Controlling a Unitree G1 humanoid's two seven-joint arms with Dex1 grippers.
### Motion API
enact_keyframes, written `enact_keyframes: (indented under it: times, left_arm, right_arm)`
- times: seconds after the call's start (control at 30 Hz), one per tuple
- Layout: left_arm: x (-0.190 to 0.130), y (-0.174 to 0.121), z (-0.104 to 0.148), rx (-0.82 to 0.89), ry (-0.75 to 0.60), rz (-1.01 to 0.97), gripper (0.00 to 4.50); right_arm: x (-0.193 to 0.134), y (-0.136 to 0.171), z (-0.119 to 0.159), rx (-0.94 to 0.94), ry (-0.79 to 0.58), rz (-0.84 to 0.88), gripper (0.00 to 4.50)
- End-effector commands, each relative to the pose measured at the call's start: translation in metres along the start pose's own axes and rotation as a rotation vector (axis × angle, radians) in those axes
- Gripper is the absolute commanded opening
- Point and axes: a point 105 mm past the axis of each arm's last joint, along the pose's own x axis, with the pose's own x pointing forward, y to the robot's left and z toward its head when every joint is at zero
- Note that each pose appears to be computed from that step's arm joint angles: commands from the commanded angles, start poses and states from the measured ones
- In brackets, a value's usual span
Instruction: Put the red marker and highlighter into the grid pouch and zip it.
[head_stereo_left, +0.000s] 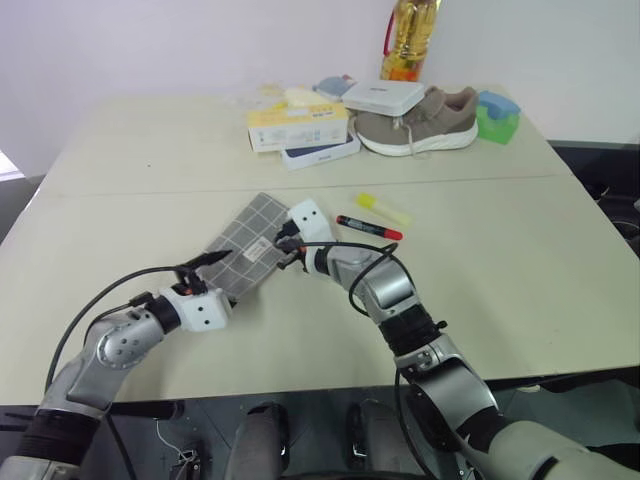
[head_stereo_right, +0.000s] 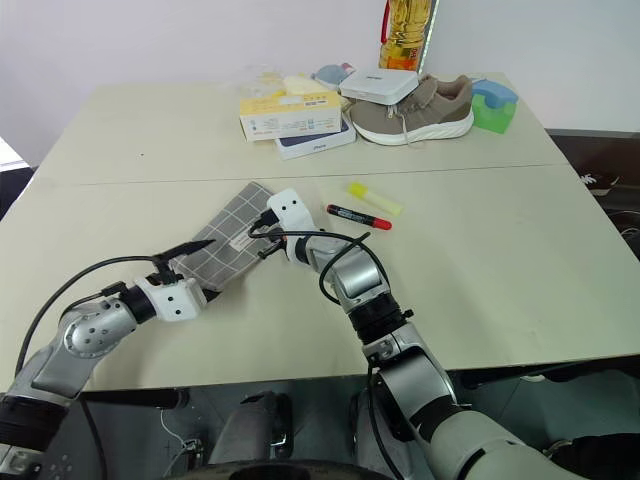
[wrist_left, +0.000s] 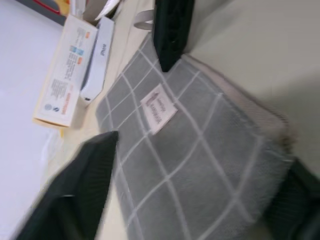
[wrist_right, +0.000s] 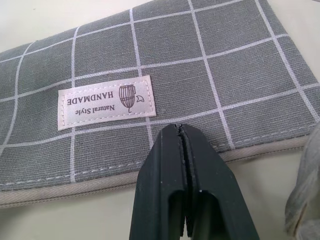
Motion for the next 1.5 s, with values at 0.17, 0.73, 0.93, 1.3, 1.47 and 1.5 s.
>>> enact_keyframes:
  times: [0.17,0.73,0.93,1.3,1.47,1.5]
  left_arm:
    - [-0.003,-0.007,0.000,-0.033,-0.024,-0.001,0.07]
    - [-0.011,0.004,-0.001,-0.121,-0.019,0.105,0.00]
    - [-0.008,0.005,0.003,-0.126,-0.037,0.111,0.00]
    - [-0.006,0.006,0.007,-0.125,-0.051,0.118,0.00]
    - [-0.007,0.007,0.009,-0.126,-0.053,0.119,0.00]
    - [-0.007,0.007,0.009,-0.127,-0.053,0.119,0.00]
  right_arm:
    - [-0.002,0.002,0.002,-0.006,-0.014,0.005,0.00]
    - [-0.070,-0.059,0.052,-0.272,-0.244,-0.139,4.42]
    - [-0.064,-0.052,0.043,-0.173,-0.205,-0.101,4.42]
    - [-0.034,-0.041,0.028,-0.092,-0.121,-0.101,3.89]
    - [-0.032,-0.038,0.028,-0.090,-0.128,-0.089,1.65]
    - [-0.032,-0.038,0.028,-0.089,-0.129,-0.087,0.98]
